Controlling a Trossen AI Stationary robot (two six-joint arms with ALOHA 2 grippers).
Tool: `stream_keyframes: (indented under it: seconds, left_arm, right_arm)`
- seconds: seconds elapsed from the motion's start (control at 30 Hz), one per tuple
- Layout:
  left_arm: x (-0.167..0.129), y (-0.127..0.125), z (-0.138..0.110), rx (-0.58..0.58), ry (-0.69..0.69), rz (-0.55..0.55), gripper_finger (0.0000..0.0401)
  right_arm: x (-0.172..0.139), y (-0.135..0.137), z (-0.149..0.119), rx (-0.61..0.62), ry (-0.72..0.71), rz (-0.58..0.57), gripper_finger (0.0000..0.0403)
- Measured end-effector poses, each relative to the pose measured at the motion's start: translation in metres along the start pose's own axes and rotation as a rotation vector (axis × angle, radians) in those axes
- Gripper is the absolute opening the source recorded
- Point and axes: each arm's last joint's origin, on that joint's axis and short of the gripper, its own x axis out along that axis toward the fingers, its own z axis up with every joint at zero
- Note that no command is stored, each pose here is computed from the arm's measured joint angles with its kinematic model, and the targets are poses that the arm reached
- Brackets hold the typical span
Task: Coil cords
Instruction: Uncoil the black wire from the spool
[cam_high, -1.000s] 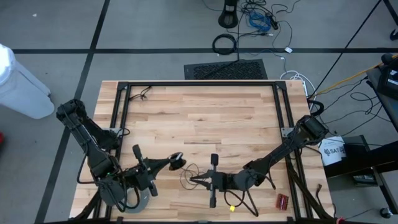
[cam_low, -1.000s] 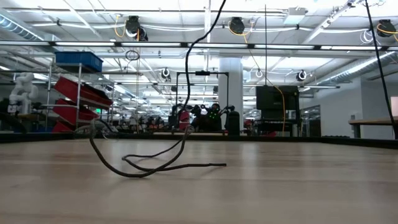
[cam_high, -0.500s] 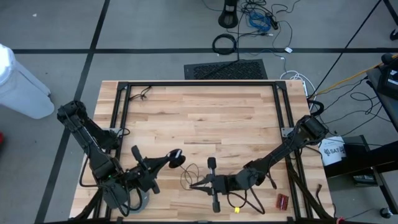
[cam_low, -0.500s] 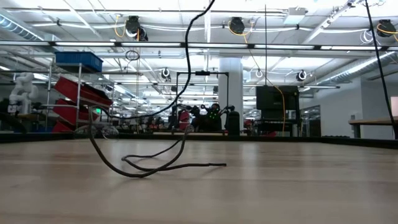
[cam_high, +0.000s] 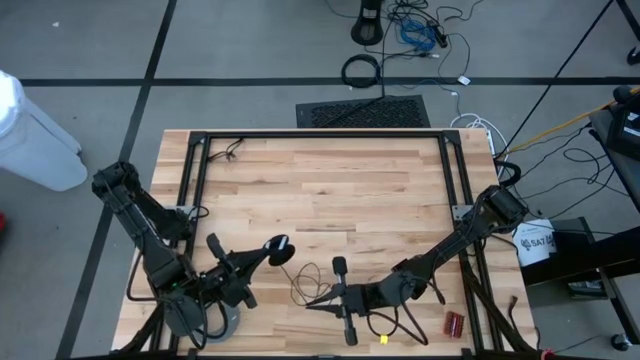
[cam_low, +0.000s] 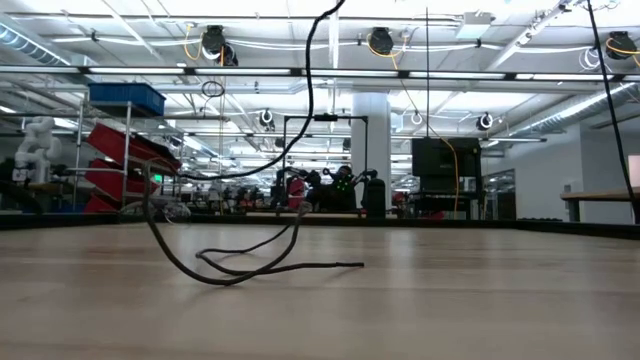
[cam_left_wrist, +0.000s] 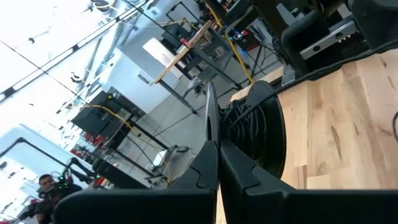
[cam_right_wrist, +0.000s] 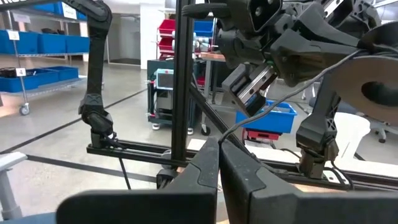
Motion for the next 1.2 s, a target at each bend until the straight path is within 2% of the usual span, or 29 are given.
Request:
stream_keyframes:
  seconds: [0.27, 0.47, 0.6, 0.7, 0.77, 0.9, 1.07, 1.2]
  left_arm:
    - [0.0, 0.0, 0.0, -0.004, 0.001, 0.005, 0.0001]
    - [-0.004, 0.0, 0.001, 0.001, -0.008, -0.005, 0.0001]
    - [-0.005, -0.001, 0.001, 0.007, -0.014, -0.014, 0.0001]
    - [-0.006, -0.001, 0.001, 0.023, -0.021, -0.029, 0.0001]
    - [-0.006, -0.002, 0.002, 0.021, -0.039, -0.071, 0.0001]
    - [0.0, -0.003, 0.005, -0.02, -0.078, -0.165, 0.0001]
    - [0.008, -0.003, 0.006, -0.04, -0.09, -0.207, 0.0001]
    - [0.013, -0.004, 0.009, -0.069, -0.116, -0.26, 0.0001]
  right_arm:
    - [0.001, -0.001, -0.001, -0.009, 0.002, 0.062, 0.0003]
    - [-0.009, 0.002, 0.002, -0.218, 0.136, 0.092, 0.0046]
    - [-0.022, -0.004, 0.016, -0.319, 0.219, -0.044, 0.0082]
    - [-0.031, -0.013, 0.038, -0.322, 0.199, -0.16, 0.0101]
    - [-0.036, -0.021, 0.054, -0.327, 0.151, -0.181, 0.011]
    - [-0.038, -0.034, 0.074, -0.409, 0.077, -0.124, 0.0118]
    - [-0.032, -0.047, 0.072, -0.449, 0.06, -0.026, 0.0119]
    - [-0.027, -0.055, 0.068, -0.447, 0.069, -0.029, 0.0119]
